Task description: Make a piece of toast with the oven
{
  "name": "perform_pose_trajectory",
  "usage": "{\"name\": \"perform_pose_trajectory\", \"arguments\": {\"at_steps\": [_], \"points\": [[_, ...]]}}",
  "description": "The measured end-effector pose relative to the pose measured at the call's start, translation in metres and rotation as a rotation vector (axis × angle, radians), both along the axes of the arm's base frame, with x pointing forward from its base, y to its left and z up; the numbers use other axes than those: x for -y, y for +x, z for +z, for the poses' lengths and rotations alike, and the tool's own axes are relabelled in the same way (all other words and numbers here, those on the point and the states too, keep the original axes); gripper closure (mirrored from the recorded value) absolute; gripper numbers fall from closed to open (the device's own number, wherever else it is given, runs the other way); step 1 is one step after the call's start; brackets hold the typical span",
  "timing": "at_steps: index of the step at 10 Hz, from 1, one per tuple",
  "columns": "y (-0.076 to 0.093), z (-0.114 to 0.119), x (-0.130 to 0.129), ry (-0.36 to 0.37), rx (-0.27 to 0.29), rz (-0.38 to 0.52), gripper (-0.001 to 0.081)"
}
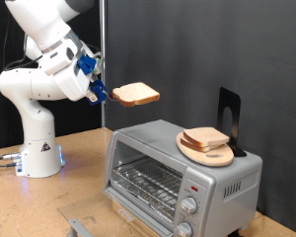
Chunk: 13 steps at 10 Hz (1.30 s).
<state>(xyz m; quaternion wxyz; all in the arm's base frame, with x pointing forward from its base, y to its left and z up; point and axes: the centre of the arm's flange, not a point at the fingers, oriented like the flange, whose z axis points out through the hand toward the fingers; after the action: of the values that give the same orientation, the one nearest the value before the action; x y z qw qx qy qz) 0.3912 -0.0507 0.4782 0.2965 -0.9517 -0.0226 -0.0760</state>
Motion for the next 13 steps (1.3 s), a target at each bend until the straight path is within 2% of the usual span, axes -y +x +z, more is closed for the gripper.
{"name": "perform_pose_trajectory", "arguments": {"at_steps": [2, 4, 6, 7, 9, 10, 13], "points": [[-0.005, -0.009, 0.01, 0.004, 0.026, 0.036, 0.032], [-0.008, -0.033, 0.036, -0.024, 0.028, -0.029, 0.032], [-0.002, -0.059, 0.059, -0.062, 0.034, -0.108, 0.032], [0.001, -0.073, 0.069, -0.086, 0.027, -0.118, 0.032], [0.003, -0.104, 0.084, -0.154, -0.024, -0.034, 0.032], [0.006, -0.119, 0.093, -0.172, -0.021, -0.011, 0.032], [0.013, -0.162, 0.113, -0.193, -0.02, -0.032, 0.032]]}}
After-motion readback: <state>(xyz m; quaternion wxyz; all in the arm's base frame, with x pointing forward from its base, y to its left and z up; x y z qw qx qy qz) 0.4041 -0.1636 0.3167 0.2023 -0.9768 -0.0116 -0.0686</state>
